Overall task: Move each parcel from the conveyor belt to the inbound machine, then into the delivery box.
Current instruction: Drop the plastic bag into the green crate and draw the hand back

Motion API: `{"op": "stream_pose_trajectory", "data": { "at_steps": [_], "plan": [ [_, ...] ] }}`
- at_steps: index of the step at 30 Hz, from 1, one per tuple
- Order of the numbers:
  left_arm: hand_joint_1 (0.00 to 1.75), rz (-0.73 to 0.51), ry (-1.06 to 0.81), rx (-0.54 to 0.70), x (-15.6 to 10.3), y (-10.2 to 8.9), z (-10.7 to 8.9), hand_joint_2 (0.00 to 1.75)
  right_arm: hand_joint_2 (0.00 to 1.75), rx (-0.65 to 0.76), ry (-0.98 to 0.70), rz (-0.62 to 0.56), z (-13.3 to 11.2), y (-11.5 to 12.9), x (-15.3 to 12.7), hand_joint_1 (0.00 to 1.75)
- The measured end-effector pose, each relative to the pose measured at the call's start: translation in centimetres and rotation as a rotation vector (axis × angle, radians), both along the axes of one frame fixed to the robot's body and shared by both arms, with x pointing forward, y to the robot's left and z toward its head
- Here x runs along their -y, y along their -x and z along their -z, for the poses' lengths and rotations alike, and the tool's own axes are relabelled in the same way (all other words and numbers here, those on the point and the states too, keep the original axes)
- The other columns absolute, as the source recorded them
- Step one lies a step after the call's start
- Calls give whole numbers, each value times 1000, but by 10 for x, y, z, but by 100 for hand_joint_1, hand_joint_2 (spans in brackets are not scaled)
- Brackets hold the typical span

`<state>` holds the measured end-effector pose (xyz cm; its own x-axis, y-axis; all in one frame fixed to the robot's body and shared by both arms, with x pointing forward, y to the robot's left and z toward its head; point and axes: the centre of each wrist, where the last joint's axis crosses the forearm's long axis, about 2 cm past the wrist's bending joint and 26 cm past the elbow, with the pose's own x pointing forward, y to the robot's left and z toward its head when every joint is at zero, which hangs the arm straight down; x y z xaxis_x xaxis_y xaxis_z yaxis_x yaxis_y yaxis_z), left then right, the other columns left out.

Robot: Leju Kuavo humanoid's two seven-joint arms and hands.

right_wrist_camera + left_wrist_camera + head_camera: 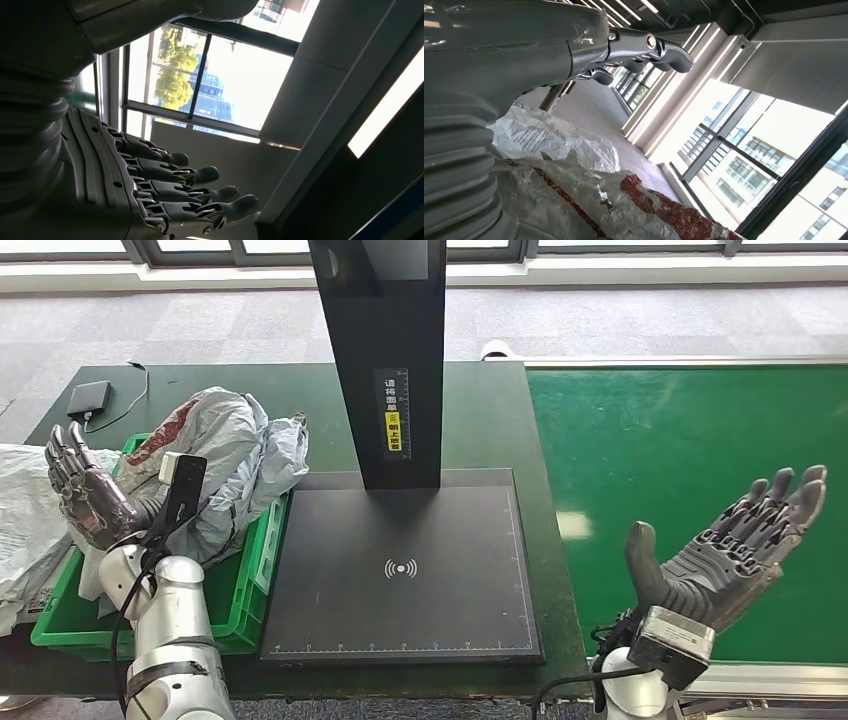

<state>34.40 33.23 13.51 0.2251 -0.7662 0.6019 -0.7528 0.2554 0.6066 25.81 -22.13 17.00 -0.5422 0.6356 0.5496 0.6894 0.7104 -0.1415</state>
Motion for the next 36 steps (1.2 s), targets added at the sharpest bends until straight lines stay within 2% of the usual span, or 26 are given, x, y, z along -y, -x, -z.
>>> {"op": "stream_pose_trajectory", "data": {
  "at_steps": [3,7,12,16,22,25,27,30,33,36],
  "plan": [
    [0,-10,-9,23,-2,3,-4,175,175,-1,0,2,0,0,1,0],
    [0,-29,-14,118,-10,11,-12,175,175,-1,-16,12,1,1,4,0],
    [0,-49,20,447,-25,37,-29,175,175,-2,-105,32,4,2,12,0],
    [0,-45,42,653,-25,58,-55,175,175,-1,-170,41,6,3,17,0],
    [0,16,31,819,-14,75,-83,175,175,0,-204,43,7,3,18,0],
    [0,74,124,913,-2,76,-91,175,175,0,-214,41,7,3,18,0],
    [0,164,263,991,14,72,-94,175,175,-12,-230,23,10,2,15,0],
    [0,433,518,1073,46,61,-99,175,175,-64,-253,-71,20,-4,-2,0],
    [0,740,695,1058,72,51,-91,175,175,-118,-244,-176,29,-9,-23,0],
    [0,896,805,986,91,45,-72,175,175,-163,-226,-275,36,-11,-40,0]
  ]
}}
